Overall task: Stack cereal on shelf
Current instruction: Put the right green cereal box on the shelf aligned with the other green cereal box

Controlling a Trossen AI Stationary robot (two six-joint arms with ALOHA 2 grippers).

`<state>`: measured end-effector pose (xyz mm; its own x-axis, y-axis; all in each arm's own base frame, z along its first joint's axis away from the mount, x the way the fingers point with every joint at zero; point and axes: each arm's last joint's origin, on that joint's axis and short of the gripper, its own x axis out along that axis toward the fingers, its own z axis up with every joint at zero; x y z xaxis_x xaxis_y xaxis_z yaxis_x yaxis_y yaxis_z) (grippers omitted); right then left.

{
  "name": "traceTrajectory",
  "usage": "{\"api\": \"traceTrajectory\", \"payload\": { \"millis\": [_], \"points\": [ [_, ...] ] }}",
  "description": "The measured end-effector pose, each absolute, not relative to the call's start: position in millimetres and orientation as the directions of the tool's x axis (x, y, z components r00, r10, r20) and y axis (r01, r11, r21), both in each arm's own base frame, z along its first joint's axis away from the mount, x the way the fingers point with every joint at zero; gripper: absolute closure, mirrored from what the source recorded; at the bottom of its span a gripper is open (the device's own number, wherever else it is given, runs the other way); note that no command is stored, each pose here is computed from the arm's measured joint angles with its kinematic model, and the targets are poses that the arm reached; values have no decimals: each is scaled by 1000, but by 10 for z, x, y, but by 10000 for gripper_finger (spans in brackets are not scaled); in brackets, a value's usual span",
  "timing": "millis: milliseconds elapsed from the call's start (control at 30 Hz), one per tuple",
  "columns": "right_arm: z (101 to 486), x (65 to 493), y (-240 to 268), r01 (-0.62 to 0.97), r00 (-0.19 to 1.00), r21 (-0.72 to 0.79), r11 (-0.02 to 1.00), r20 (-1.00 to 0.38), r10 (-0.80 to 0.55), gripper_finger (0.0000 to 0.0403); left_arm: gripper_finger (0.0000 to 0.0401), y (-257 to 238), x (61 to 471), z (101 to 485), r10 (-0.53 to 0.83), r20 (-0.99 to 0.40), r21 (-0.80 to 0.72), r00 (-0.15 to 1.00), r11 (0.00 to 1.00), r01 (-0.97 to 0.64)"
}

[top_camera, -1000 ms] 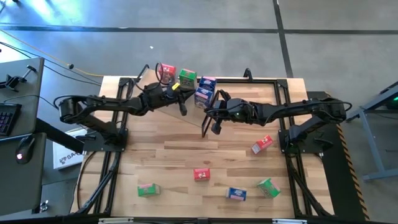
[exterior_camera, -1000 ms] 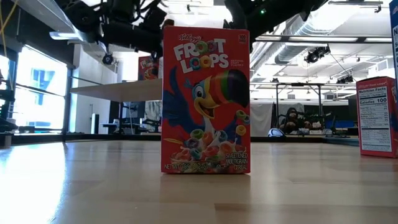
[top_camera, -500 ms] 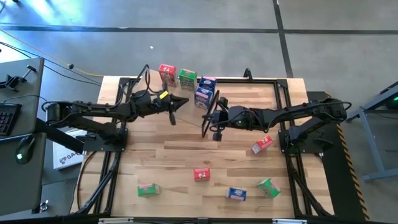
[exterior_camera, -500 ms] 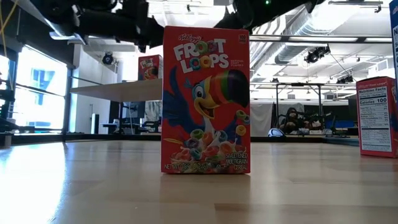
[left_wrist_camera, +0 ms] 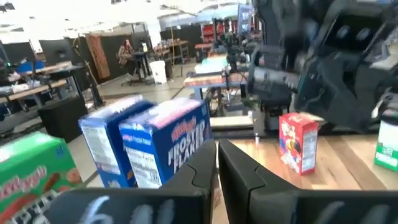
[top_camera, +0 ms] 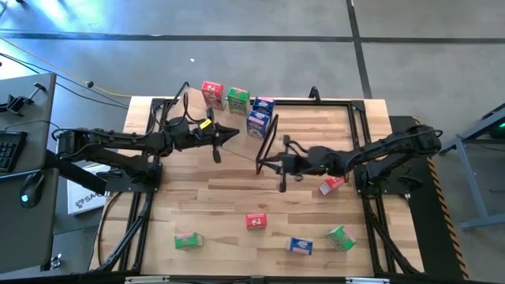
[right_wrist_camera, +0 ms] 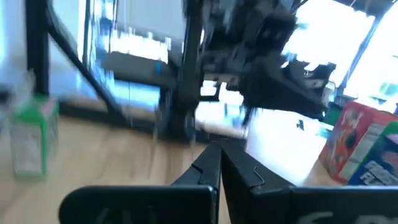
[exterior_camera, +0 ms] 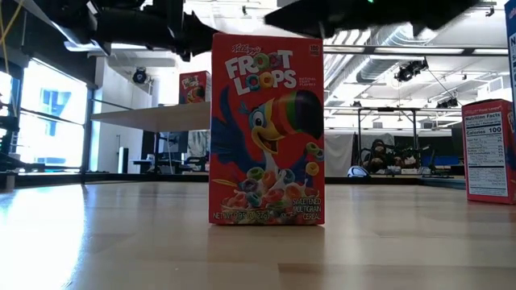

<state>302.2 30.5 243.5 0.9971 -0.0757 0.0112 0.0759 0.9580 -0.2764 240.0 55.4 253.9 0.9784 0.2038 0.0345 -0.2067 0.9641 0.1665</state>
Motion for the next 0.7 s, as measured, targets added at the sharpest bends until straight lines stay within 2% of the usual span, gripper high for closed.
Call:
{"api": "traceTrajectory", "payload": {
  "millis": [100,300,533,700],
  "points": [
    [2324,2800,328,83,991,-212,974,120,-58,403,389,544,2402,2532,200,25,140,980,969,-201],
    [2382,2388,445,141,983,-122,982,131,-125,403,389,543,2392,2521,200,4,107,980,974,-200],
    [2616,2018,473,223,963,-29,974,-151,-225,394,389,544,2391,2509,201,-9,98,980,975,-199],
    [2769,1891,471,270,905,17,963,-347,-247,337,389,544,2391,2480,201,-39,97,979,976,-196]
  ]
}}
